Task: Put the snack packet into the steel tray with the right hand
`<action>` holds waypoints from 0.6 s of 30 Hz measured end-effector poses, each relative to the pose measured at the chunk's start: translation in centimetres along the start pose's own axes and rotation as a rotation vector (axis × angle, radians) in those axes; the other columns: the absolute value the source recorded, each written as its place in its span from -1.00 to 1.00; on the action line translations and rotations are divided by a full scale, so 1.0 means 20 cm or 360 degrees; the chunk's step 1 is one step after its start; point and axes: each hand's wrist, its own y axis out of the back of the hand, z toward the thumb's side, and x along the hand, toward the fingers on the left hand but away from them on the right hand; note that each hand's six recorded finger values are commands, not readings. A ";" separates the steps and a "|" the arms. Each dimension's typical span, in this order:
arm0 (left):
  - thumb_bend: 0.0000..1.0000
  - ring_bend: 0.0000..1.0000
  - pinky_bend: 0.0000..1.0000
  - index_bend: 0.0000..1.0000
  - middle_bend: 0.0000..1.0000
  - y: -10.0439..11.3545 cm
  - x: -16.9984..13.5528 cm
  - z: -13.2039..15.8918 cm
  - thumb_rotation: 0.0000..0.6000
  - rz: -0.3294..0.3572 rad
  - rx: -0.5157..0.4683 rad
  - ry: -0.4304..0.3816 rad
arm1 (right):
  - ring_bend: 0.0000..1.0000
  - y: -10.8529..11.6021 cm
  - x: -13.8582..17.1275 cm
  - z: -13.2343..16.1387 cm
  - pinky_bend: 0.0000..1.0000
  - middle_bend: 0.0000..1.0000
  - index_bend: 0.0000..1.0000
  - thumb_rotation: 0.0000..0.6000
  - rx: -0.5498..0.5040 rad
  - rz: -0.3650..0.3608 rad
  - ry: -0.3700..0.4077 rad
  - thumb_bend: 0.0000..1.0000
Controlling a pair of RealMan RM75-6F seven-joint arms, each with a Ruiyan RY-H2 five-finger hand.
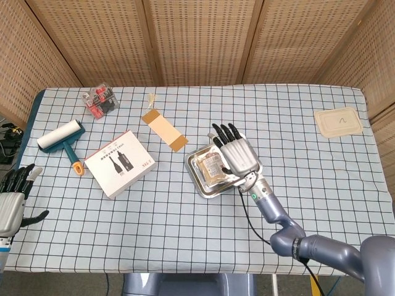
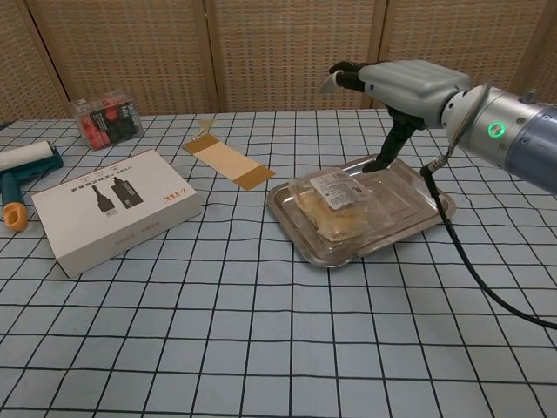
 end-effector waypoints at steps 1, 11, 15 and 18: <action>-0.81 -1.00 -1.00 -1.00 -1.00 0.00 0.00 0.00 1.00 0.0000 0.0000 -0.0001 | -1.00 0.01 0.02 -0.01 -1.00 -1.00 -0.71 1.00 0.0007 -0.0003 0.0002 -0.81; -0.81 -1.00 -1.00 -1.00 -1.00 0.00 -0.02 0.02 1.00 0.0004 0.0017 -0.0026 | -1.00 0.10 0.28 -0.24 -1.00 -1.00 -0.78 1.00 0.0073 -0.0091 -0.0066 -0.81; -0.82 -1.00 -1.00 -1.00 -1.00 0.00 -0.02 0.03 1.00 0.0013 0.0021 -0.0038 | -1.00 0.11 0.39 -0.31 -1.00 -1.00 -0.78 1.00 0.0012 -0.0125 -0.0093 -0.81; -0.81 -1.00 -1.00 -1.00 -1.00 -0.01 -0.02 0.04 1.00 0.0019 0.0020 -0.0046 | -1.00 0.11 0.50 -0.37 -1.00 -1.00 -0.80 1.00 -0.0033 -0.0143 -0.0113 -0.81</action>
